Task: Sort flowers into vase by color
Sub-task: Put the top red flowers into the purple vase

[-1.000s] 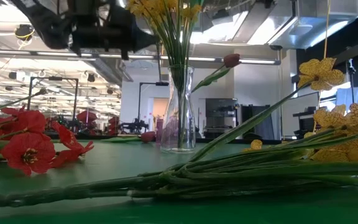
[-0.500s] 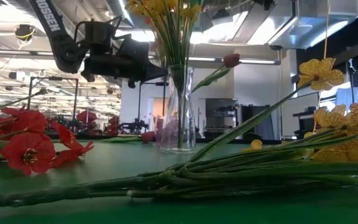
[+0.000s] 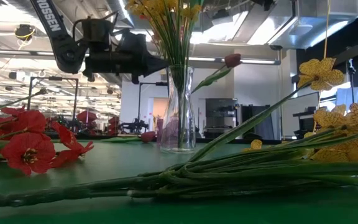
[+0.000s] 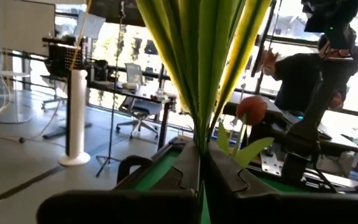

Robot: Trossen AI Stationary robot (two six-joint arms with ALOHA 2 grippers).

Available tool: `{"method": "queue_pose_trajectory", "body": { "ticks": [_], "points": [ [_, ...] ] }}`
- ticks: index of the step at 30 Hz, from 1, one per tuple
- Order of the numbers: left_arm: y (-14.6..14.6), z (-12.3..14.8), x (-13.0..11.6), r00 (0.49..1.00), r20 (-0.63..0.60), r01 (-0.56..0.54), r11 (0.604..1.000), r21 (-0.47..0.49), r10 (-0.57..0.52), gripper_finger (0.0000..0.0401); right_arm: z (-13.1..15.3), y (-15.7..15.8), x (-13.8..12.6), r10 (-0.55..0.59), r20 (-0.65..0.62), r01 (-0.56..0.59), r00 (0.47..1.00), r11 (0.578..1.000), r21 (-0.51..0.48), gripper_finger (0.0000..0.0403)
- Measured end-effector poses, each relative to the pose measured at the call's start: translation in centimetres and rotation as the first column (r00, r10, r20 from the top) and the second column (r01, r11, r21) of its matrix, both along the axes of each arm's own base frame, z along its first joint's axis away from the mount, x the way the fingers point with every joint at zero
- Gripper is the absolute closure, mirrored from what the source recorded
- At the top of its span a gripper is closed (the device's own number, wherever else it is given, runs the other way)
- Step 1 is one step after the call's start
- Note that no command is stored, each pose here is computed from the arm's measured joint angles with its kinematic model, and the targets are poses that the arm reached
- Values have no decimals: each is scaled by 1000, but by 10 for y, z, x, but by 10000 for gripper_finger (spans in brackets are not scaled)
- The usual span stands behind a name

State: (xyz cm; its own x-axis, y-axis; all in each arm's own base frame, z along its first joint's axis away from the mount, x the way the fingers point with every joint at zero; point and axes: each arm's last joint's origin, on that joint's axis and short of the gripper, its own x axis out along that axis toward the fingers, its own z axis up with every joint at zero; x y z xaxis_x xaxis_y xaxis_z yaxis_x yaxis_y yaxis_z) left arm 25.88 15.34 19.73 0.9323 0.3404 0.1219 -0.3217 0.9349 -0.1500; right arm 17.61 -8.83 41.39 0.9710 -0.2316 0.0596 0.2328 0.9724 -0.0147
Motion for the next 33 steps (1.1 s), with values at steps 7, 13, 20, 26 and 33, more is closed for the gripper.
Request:
{"method": "queue_pose_trajectory", "body": {
  "ticks": [7, 13, 20, 26, 33],
  "points": [
    [-4, -11, 5, 997, -82, 9, 1000, -19, -11, 401, 0, 0, 0, 0, 1, 0, 1000, 1000, -1, 134],
    [-2, -18, 6, 994, -103, -24, 999, -30, 21, 394, 0, 0, 0, 0, 2, 0, 1000, 1000, 0, 134],
    [-4, -7, 6, 1000, -17, -4, 1000, 12, 5, 397, 0, 0, 0, 1, 5, -1, 1000, 1000, 16, 134],
    [-4, -7, 6, 999, -24, -22, 999, 39, 23, 397, 0, 0, 0, 1, 5, -1, 1000, 1000, 17, 134],
    [1, -7, 3, 993, -39, -112, 991, 76, 115, 396, -2, -2, 3, 1, -6, 0, 1000, 1000, 21, 134]
  ]
}}
